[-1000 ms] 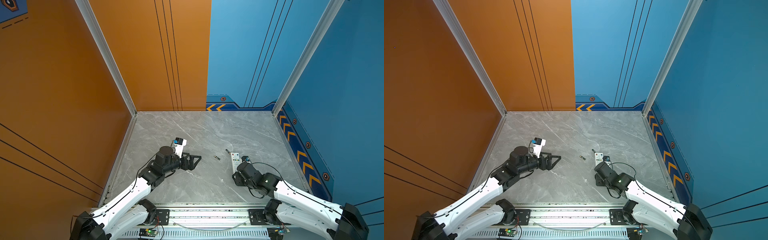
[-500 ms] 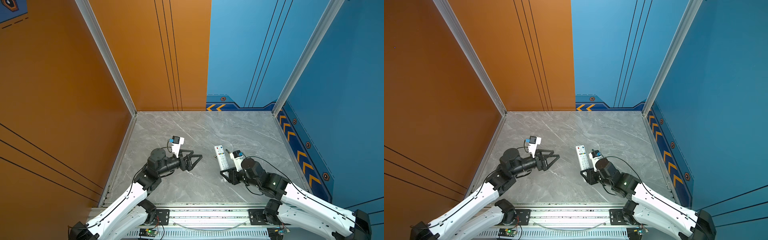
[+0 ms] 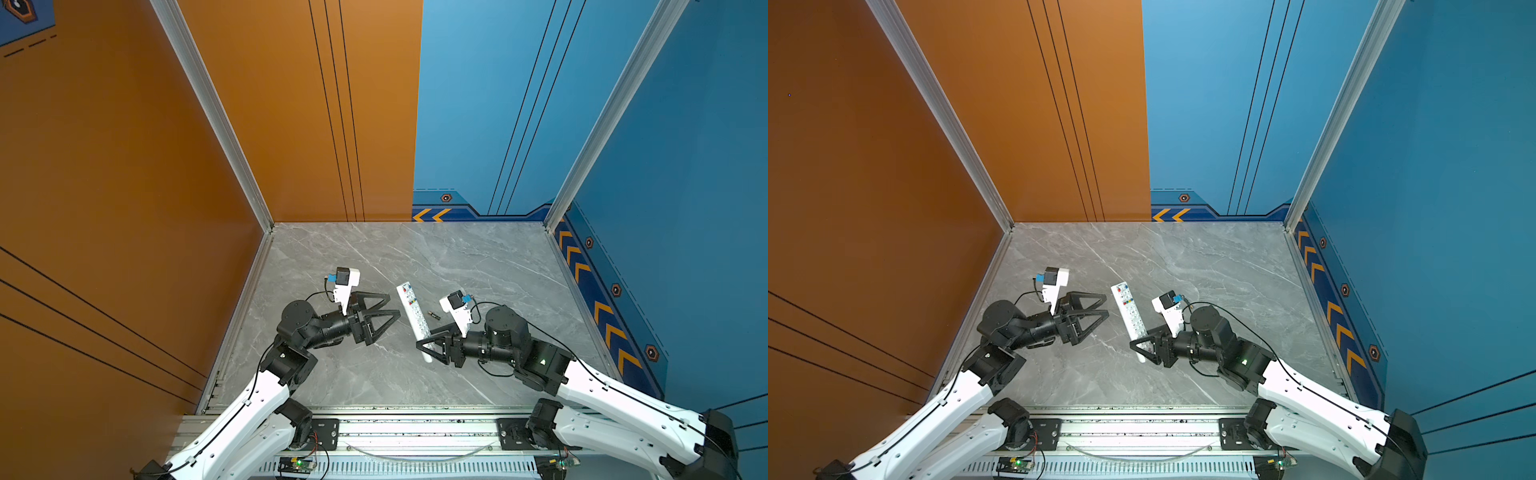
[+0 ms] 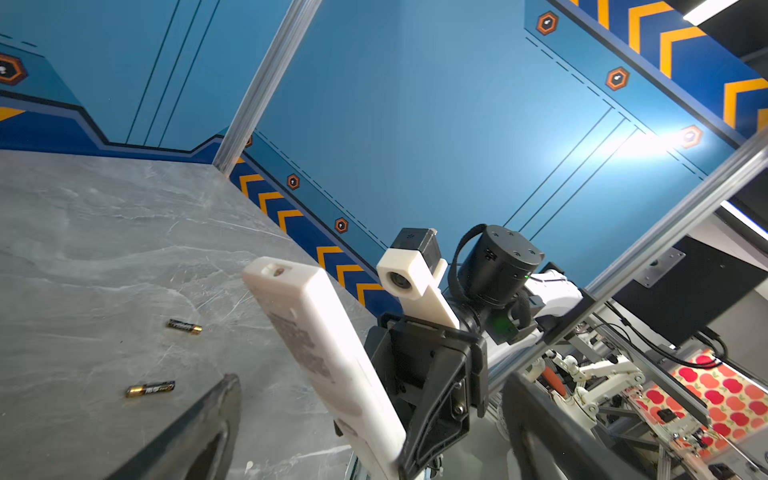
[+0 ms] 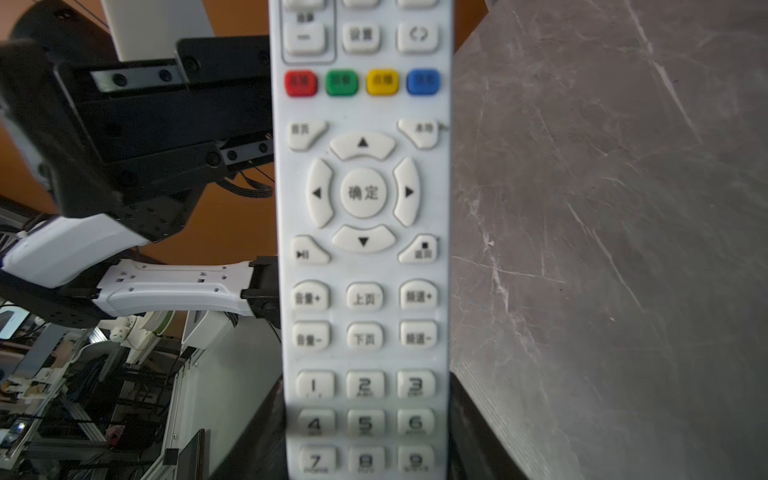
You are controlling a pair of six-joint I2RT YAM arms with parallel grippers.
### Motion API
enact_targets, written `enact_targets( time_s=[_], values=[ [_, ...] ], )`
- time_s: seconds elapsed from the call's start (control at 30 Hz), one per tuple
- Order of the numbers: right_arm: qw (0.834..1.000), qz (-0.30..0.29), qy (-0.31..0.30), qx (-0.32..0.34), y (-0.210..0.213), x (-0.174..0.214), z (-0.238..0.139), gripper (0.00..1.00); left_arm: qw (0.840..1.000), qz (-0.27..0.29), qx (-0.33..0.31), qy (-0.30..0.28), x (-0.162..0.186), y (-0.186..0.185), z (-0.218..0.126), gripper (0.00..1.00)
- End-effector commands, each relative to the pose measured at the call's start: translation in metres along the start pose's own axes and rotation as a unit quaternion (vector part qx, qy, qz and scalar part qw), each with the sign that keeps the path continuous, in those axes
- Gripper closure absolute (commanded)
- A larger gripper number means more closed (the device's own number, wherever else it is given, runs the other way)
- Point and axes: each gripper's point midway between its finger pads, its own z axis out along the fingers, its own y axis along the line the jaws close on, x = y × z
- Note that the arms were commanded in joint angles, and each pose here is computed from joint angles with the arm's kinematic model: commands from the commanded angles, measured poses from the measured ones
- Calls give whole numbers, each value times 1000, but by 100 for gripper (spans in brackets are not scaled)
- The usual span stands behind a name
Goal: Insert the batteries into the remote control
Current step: 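Lift the remote with the right gripper while the left gripper grasps its end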
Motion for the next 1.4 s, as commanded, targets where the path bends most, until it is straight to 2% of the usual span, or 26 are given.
enact_targets(
  time_s=[0.0, 0.5, 0.97, 1.03, 1.17, 1.3, 1.37],
  values=[
    [995, -43, -23, -92, 51, -24, -9, 64, 998, 27, 51, -11, -10, -24, -4, 2],
    [980, -59, -17, -191, 95, -28, -13, 64, 993, 53, 102, -39, -26, -51, -6, 2],
    [975, -70, -13, -209, 105, -24, -7, 65, 990, 57, 121, -36, -25, -61, -1, 0],
    [975, -71, -14, -208, 105, -25, -8, 65, 990, 57, 122, -35, -24, -62, -1, 6],
    [975, -72, -15, -208, 105, -25, -8, 65, 990, 55, 121, -36, -24, -61, 0, 24],
    [977, -69, -13, -203, 103, -24, -7, 65, 991, 52, 120, -37, -24, -61, 0, 33],
    [977, -69, -13, -202, 102, -24, -7, 65, 991, 50, 120, -37, -24, -60, 0, 41]
  ],
)
